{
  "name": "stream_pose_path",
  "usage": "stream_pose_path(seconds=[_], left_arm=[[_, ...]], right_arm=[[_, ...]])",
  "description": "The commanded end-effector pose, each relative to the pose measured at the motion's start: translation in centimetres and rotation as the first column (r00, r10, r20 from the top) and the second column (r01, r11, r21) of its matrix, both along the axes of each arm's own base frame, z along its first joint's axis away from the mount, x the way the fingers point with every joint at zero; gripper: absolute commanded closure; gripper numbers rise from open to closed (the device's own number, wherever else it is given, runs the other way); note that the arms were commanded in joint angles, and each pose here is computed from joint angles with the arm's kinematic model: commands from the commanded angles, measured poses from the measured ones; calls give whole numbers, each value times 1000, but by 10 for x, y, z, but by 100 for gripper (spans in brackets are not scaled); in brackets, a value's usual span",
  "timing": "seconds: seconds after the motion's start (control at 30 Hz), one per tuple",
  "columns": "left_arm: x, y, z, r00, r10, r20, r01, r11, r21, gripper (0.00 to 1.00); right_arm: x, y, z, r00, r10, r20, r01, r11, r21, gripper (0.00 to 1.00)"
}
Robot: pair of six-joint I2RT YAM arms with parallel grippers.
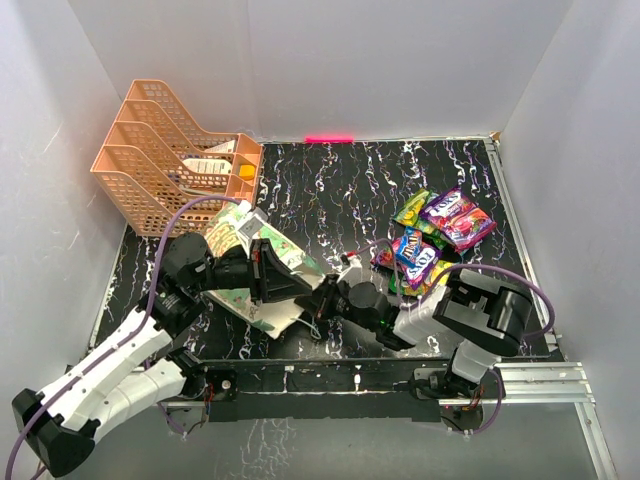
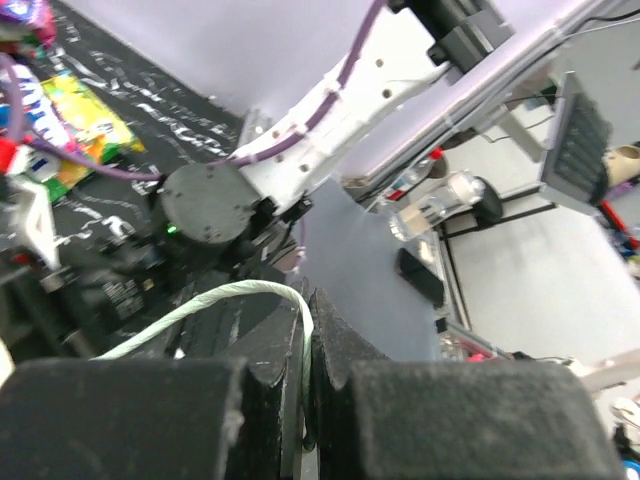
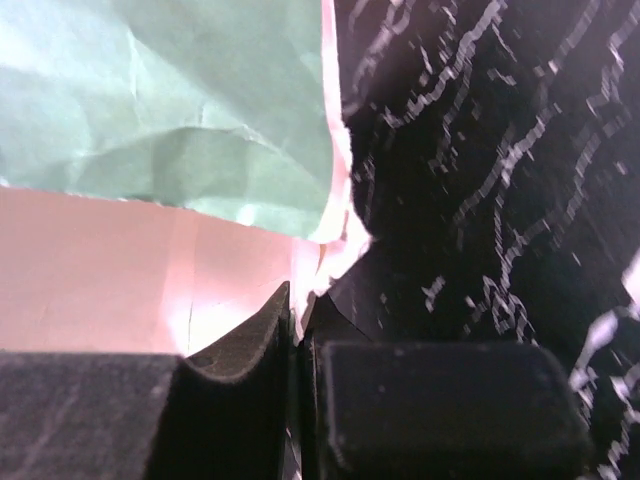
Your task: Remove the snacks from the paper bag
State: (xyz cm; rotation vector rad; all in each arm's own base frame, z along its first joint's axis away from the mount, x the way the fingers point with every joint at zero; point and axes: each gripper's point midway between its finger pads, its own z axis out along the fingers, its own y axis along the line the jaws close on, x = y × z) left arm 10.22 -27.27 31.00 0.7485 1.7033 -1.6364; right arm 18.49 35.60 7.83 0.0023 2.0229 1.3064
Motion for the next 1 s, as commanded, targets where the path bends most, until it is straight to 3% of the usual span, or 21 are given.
stream_pose_path(seconds=[0.0, 0.13, 0.3, 0.47, 0.57, 0.67, 0.9, 0.97], left_arm=[[-20, -3, 40, 990, -133, 38, 136, 984, -111, 100], [-24, 3, 48, 991, -108, 73, 116, 987, -111, 100], [-17, -4, 43, 993, -111, 28, 113, 989, -100, 100], [-18, -3, 47, 993, -109, 43, 113, 988, -106, 100], [-14, -5, 39, 995, -99, 26, 101, 992, -77, 100], [-11, -6, 29, 995, -99, -5, 99, 995, -19, 100], [7, -1, -24, 998, 37, -49, -32, 993, 110, 100], [13, 2, -42, 995, 84, -63, -73, 984, 165, 100]], right_arm=[[23, 16, 44, 987, -34, 155, 21, 996, 83, 93], [26, 7, 24, 992, -90, 84, 86, 995, 50, 93], [34, 30, 20, 994, -70, 82, 60, 991, 118, 93], [29, 31, 13, 997, -66, 42, 61, 992, 108, 93], [34, 49, 21, 997, -37, 65, 28, 991, 129, 92], [30, 34, 14, 997, -61, 44, 55, 992, 112, 92], [32, 33, 7, 997, -82, 10, 80, 993, 90, 88], [32, 17, -5, 992, -126, -10, 126, 991, 34, 86]])
